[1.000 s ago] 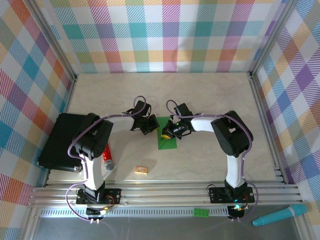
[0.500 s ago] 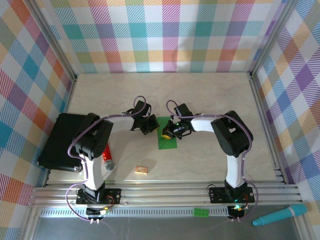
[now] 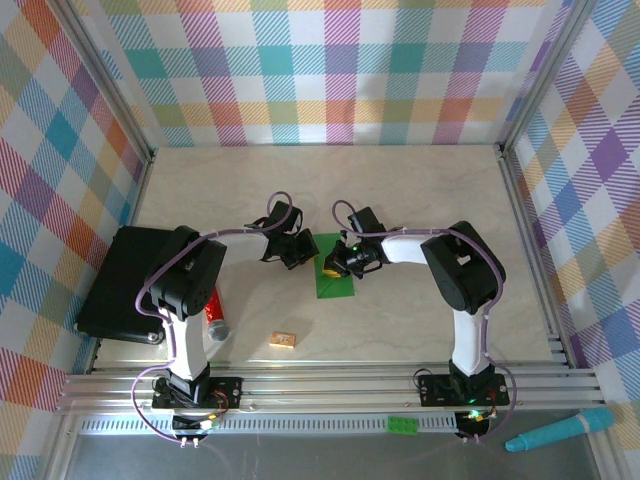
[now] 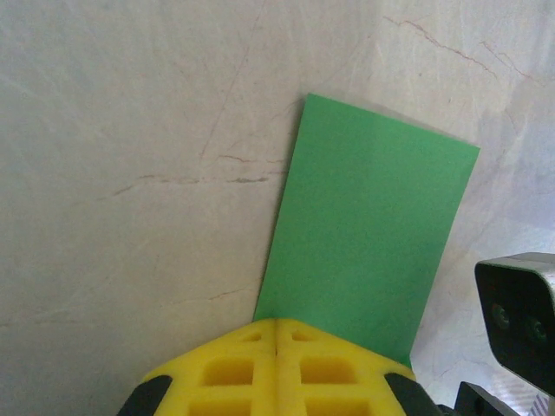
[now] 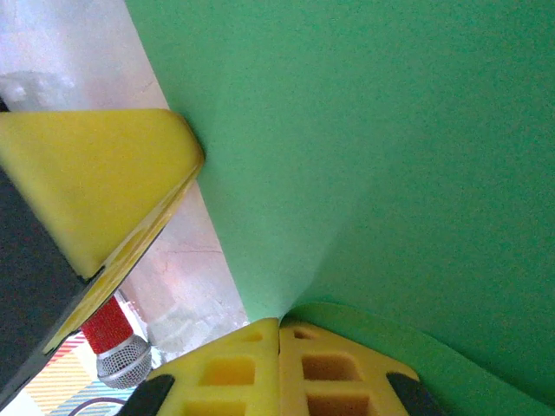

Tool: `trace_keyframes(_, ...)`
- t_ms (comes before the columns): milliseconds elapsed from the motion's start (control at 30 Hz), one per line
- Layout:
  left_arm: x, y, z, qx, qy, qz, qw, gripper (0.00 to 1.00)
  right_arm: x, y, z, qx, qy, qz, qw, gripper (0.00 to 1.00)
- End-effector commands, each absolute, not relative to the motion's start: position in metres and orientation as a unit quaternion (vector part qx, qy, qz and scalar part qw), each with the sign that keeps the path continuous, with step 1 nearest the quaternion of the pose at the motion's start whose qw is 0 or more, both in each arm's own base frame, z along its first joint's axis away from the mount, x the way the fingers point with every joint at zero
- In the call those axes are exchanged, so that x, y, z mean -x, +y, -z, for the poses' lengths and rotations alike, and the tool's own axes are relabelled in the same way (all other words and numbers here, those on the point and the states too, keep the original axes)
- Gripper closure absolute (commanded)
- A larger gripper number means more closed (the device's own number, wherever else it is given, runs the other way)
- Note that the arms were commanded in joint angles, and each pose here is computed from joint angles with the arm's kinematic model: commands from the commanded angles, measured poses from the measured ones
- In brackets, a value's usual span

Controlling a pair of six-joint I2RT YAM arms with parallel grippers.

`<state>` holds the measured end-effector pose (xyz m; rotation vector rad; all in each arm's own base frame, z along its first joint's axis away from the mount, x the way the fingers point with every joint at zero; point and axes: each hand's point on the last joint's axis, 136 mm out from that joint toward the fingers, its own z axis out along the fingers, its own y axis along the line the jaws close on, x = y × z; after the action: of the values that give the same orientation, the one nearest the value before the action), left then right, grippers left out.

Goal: Fold a paper plane with a square sheet of paper (pick it up from the middle)

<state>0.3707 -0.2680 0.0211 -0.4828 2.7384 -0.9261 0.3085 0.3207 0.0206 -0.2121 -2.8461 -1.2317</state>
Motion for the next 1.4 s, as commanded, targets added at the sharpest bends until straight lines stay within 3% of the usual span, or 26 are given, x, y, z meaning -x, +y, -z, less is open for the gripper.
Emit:
trace_keyframes(0,-0.341,-0.254,0.017,0.179,0.949,0.254,0.055,0.96,-0.301,0.318,-0.005,0.070,-0.920,0.384,0.030,0.96)
trace_keyframes(433,-0.348,-0.258,0.000,0.175,0.945,0.268,0.069,0.96,-0.289,0.306,0.016,0.078,-0.932,0.350,0.053,0.93)
trace_keyframes(700,-0.362,-0.235,-0.063,0.199,0.931,0.260,0.159,0.93,-0.277,0.296,0.032,0.092,-0.938,0.327,0.073,0.76)
trace_keyframes(900,-0.355,-0.227,-0.074,0.208,0.919,0.282,0.180,0.92,-0.273,0.292,0.037,0.097,-0.940,0.319,0.078,0.63)
trace_keyframes(1000,-0.350,-0.234,-0.077,0.196,0.914,0.309,0.176,0.91,-0.271,0.290,0.039,0.099,-0.940,0.316,0.080,0.61)
trace_keyframes(1100,-0.344,-0.243,-0.076,0.182,0.912,0.329,0.165,0.91,-0.268,0.287,0.042,0.099,-0.942,0.310,0.082,0.66)
trace_keyframes(1367,-0.330,-0.276,-0.062,0.143,0.915,0.354,0.131,1.00,-0.262,0.276,0.053,0.100,-0.951,0.279,0.086,0.92)
